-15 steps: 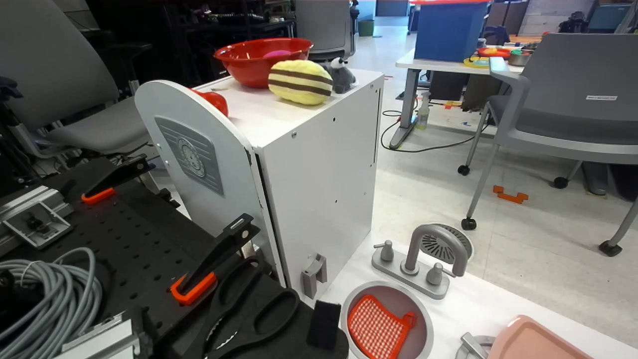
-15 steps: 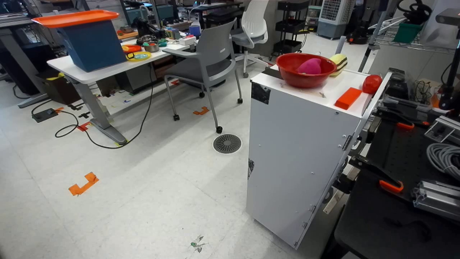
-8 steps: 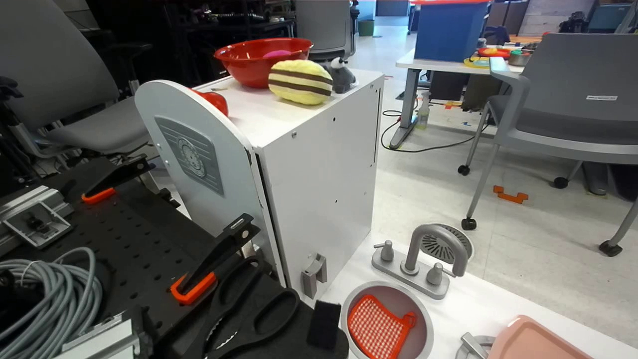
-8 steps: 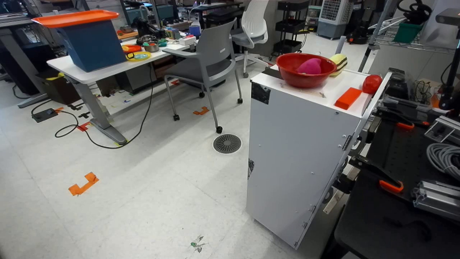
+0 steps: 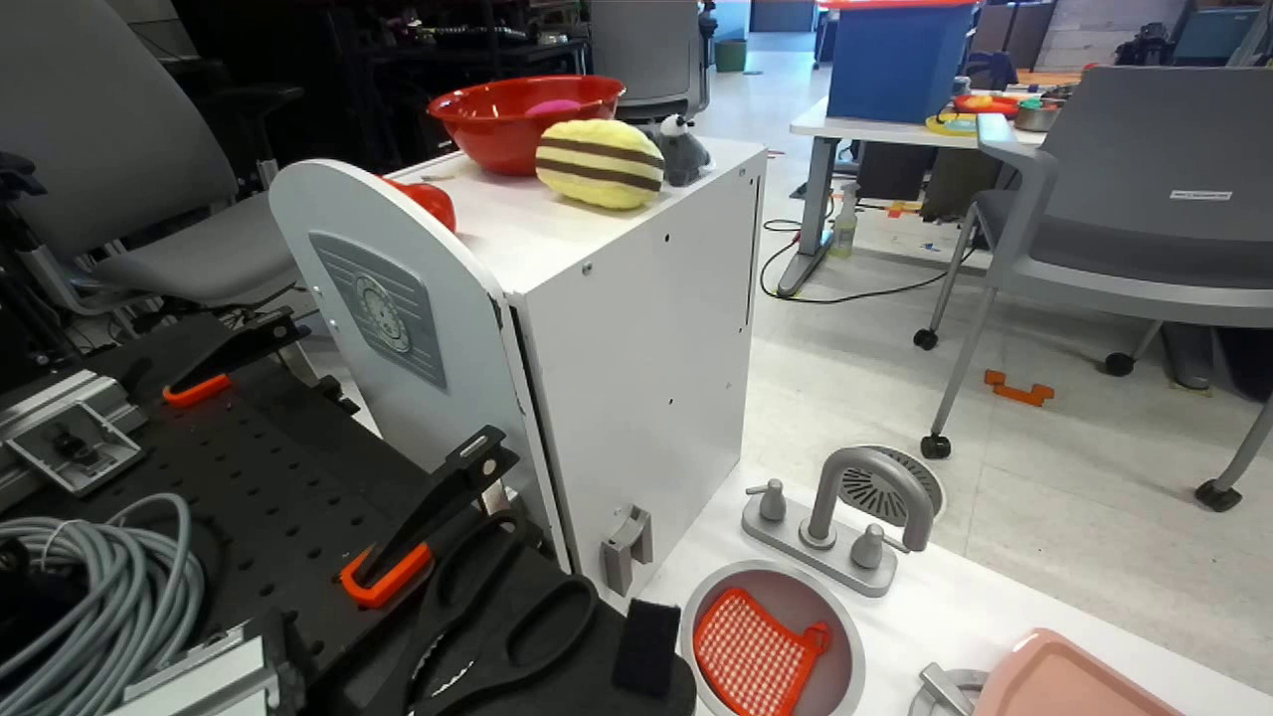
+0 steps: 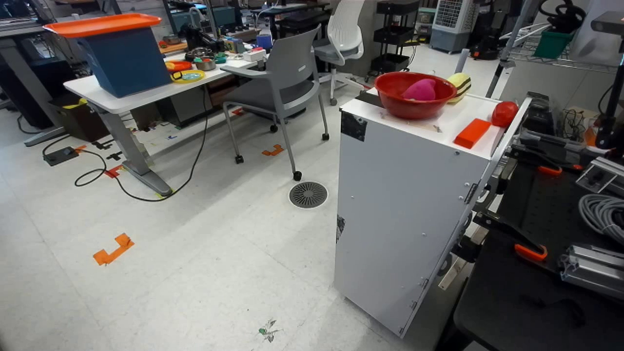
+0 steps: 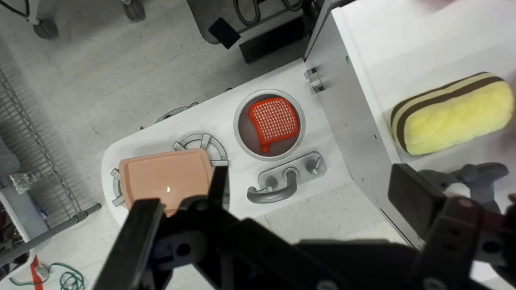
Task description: Put the yellow object in the bowl
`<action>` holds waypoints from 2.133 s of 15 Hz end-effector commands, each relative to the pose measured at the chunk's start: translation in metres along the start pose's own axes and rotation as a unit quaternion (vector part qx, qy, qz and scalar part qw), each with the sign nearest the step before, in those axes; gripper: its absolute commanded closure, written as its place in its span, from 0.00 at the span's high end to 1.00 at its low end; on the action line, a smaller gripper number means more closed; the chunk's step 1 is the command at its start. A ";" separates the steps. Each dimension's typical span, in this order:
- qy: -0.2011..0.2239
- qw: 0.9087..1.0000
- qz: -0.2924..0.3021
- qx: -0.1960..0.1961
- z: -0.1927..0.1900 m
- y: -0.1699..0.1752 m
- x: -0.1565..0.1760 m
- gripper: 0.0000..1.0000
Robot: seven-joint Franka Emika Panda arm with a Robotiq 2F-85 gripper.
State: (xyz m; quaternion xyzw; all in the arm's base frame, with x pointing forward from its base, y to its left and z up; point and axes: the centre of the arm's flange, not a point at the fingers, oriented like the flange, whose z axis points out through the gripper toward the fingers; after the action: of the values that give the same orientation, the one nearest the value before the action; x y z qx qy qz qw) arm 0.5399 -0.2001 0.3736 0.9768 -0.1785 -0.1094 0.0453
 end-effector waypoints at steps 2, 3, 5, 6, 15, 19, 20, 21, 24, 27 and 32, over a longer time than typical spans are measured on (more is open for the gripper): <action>0.000 1.000 0.000 0.000 0.000 0.000 0.000 1.00; 0.000 1.000 0.000 0.000 0.000 0.000 0.000 1.00; 0.000 1.000 0.000 0.000 0.000 0.000 0.000 1.00; 0.000 1.000 0.000 0.000 0.000 0.000 0.000 1.00; -0.008 1.000 0.002 0.001 0.004 0.001 0.000 1.00; -0.012 1.000 0.004 0.000 0.008 0.002 0.001 1.00; -0.012 1.000 0.004 0.000 0.008 0.002 0.001 1.00; -0.012 1.000 0.004 0.000 0.008 0.002 0.001 1.00; -0.012 1.000 0.004 0.000 0.008 0.002 0.001 1.00; -0.012 1.000 0.004 0.000 0.008 0.002 0.001 1.00; -0.012 1.000 0.004 0.000 0.008 0.002 0.001 1.00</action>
State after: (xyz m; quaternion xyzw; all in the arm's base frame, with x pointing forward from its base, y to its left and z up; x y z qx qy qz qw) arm 0.5381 -0.2031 0.3662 0.9747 -0.1831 -0.1210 0.0433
